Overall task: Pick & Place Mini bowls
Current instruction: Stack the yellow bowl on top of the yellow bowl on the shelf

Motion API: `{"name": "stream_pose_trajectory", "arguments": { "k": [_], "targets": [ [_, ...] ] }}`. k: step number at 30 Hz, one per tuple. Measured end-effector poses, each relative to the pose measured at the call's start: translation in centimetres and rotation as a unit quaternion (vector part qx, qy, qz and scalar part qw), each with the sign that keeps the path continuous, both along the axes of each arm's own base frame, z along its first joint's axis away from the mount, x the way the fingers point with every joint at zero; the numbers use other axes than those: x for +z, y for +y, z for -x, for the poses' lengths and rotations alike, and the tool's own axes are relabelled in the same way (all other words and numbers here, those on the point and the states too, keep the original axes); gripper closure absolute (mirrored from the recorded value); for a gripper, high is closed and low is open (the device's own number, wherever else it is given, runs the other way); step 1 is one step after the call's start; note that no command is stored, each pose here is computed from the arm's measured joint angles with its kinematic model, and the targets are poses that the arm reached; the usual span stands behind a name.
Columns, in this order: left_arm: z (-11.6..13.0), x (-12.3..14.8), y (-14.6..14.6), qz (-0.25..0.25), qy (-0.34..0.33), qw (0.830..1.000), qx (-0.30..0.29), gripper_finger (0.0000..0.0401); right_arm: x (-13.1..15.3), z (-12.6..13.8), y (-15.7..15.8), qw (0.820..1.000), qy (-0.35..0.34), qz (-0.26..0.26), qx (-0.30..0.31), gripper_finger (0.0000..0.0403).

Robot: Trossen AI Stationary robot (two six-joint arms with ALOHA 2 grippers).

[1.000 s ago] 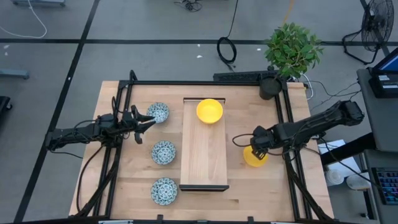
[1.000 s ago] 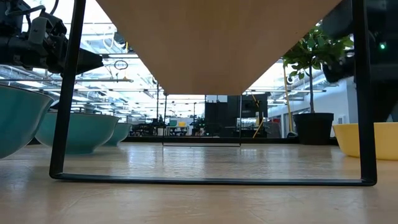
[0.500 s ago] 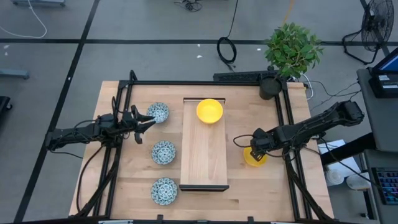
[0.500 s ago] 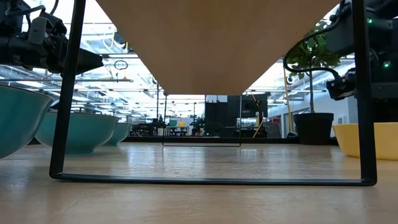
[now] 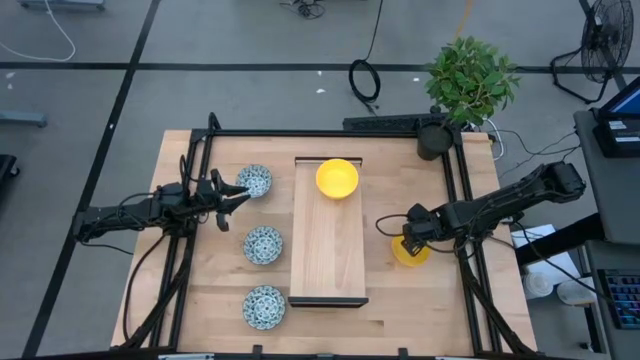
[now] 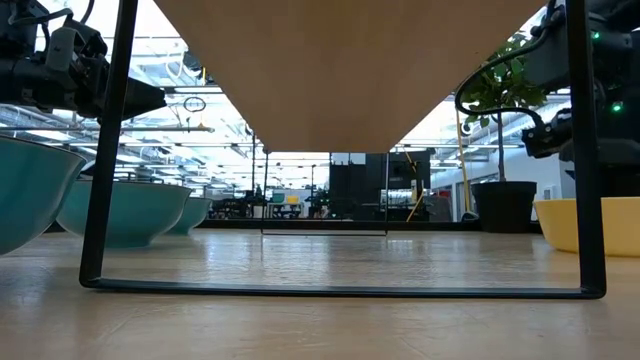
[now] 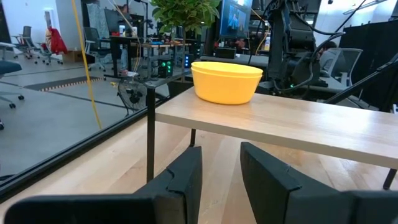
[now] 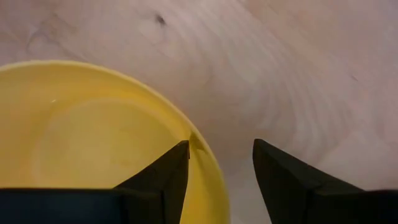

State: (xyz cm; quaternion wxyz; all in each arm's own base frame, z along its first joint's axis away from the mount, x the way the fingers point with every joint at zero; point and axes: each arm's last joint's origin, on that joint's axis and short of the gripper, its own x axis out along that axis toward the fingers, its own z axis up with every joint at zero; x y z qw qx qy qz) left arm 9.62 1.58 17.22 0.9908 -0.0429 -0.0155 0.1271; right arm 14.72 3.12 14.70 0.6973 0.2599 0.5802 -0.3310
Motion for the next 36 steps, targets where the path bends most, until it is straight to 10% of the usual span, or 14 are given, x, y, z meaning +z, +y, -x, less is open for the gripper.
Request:
{"name": "stream_pose_trajectory", "arguments": {
  "k": [36],
  "targets": [
    [0.0, 0.0, 0.0, 0.0, 0.0, 1.0, 0.0, 0.0288, -0.04, 0.16, 0.26, 0.998, 0.02, -0.045, 0.027, 0.0238]
  ]
}}
